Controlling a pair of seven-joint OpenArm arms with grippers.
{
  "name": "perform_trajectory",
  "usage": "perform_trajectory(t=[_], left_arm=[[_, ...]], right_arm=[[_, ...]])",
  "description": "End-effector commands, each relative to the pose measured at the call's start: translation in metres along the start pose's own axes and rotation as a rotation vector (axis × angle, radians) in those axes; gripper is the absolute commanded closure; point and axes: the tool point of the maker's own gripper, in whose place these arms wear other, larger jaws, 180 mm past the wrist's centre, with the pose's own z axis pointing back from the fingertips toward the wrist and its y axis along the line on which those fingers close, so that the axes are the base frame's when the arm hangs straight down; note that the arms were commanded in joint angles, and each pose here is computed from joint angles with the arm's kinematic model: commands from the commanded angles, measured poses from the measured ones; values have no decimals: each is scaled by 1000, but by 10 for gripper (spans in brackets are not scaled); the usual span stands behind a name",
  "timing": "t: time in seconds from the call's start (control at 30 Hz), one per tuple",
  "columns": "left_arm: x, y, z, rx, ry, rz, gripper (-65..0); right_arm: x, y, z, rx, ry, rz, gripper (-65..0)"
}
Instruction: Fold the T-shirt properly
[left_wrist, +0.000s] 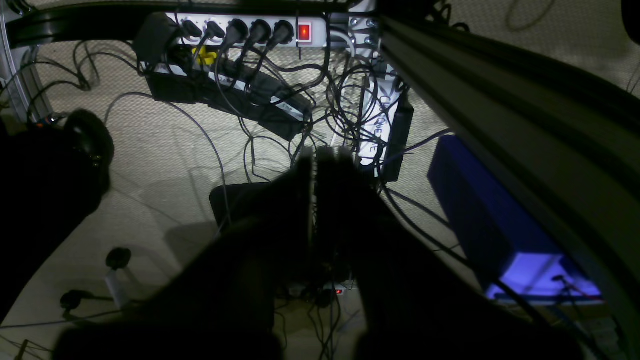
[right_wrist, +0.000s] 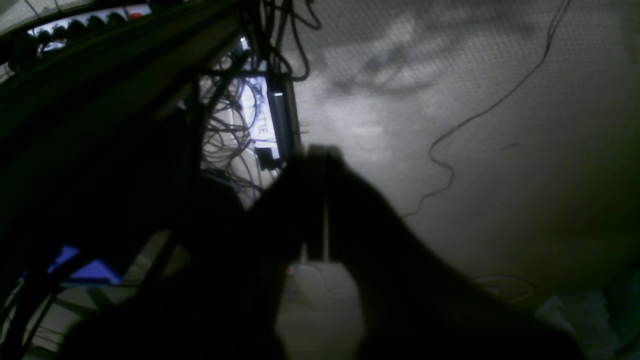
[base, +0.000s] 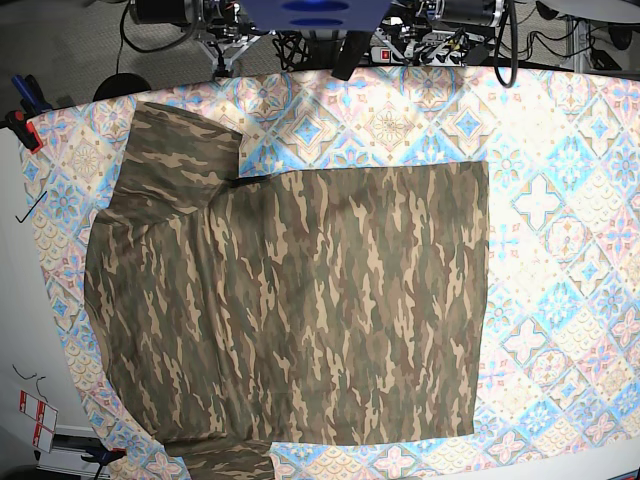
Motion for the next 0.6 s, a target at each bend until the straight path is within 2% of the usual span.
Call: perform_trajectory(t=[0.0, 0.57], left_arm=[[-1, 2, 0, 4, 4, -8, 0], [0, 2, 0, 5, -1, -1, 0]], right_arm=[[1, 1, 0, 3, -4, -2, 0], [1, 1, 0, 3, -4, -2, 0]])
